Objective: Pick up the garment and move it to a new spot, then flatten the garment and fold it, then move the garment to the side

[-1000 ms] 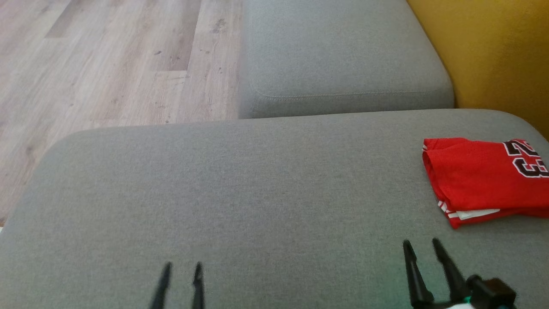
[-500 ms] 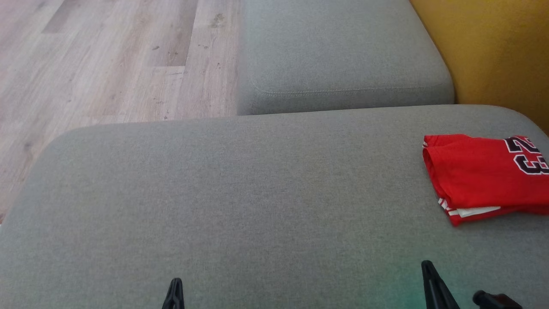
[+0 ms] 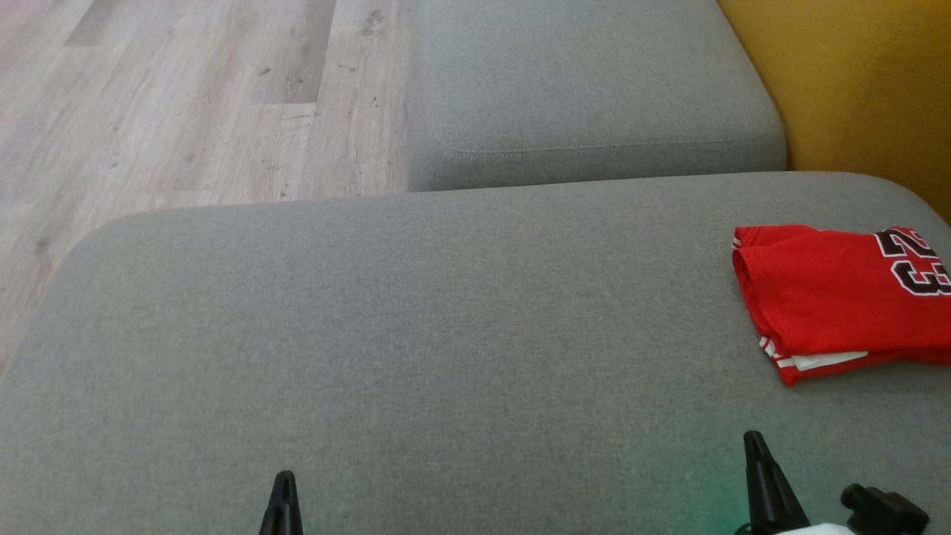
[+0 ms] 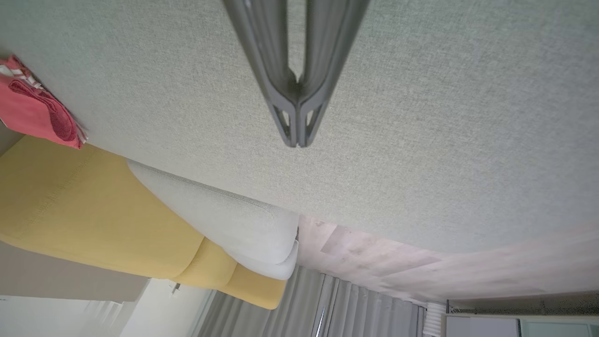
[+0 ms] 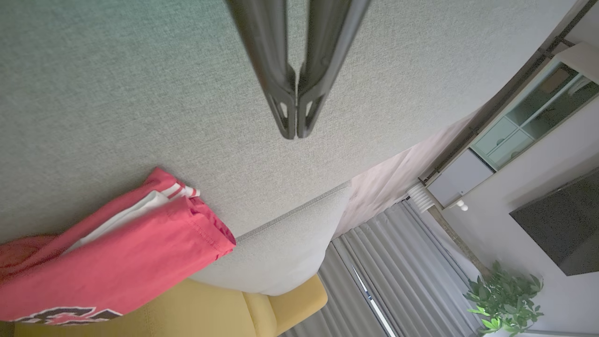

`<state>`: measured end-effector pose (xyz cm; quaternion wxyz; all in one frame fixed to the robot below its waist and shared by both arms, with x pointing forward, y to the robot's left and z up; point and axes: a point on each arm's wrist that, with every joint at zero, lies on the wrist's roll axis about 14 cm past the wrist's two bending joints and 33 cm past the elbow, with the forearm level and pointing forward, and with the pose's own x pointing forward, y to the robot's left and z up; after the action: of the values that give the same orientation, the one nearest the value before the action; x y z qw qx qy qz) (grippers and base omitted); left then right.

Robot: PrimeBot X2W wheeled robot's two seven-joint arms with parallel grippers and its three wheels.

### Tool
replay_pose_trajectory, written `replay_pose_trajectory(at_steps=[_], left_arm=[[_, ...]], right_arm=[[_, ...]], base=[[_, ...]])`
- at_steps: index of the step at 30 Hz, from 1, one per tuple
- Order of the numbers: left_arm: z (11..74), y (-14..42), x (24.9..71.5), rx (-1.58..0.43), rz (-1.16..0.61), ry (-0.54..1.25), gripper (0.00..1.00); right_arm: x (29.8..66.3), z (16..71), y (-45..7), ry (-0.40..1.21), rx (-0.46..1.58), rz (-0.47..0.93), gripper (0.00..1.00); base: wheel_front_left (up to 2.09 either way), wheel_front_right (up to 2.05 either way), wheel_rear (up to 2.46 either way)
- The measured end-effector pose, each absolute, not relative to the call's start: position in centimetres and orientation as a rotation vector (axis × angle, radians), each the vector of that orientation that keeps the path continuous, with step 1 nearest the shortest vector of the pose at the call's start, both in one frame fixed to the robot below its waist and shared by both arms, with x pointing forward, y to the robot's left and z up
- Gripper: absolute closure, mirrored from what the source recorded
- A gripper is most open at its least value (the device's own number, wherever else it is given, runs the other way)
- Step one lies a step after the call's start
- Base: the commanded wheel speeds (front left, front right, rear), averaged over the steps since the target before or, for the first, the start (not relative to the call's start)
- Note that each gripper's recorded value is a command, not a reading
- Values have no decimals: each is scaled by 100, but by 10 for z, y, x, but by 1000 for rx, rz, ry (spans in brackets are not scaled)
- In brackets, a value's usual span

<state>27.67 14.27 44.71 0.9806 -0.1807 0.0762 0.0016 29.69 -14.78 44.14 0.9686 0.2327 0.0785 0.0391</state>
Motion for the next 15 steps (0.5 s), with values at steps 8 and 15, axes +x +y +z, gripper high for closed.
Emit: replay_pose_trajectory(at_steps=[8, 15], left_arm=[[447, 145, 284, -459, 12, 169, 100], [445, 151, 290, -540, 33, 183, 100]], right_arm=[[300, 439, -155, 170, 559, 41, 100], [309, 445, -158, 160, 634, 25, 100]], base=[[0, 0, 0], [0, 0, 0]])
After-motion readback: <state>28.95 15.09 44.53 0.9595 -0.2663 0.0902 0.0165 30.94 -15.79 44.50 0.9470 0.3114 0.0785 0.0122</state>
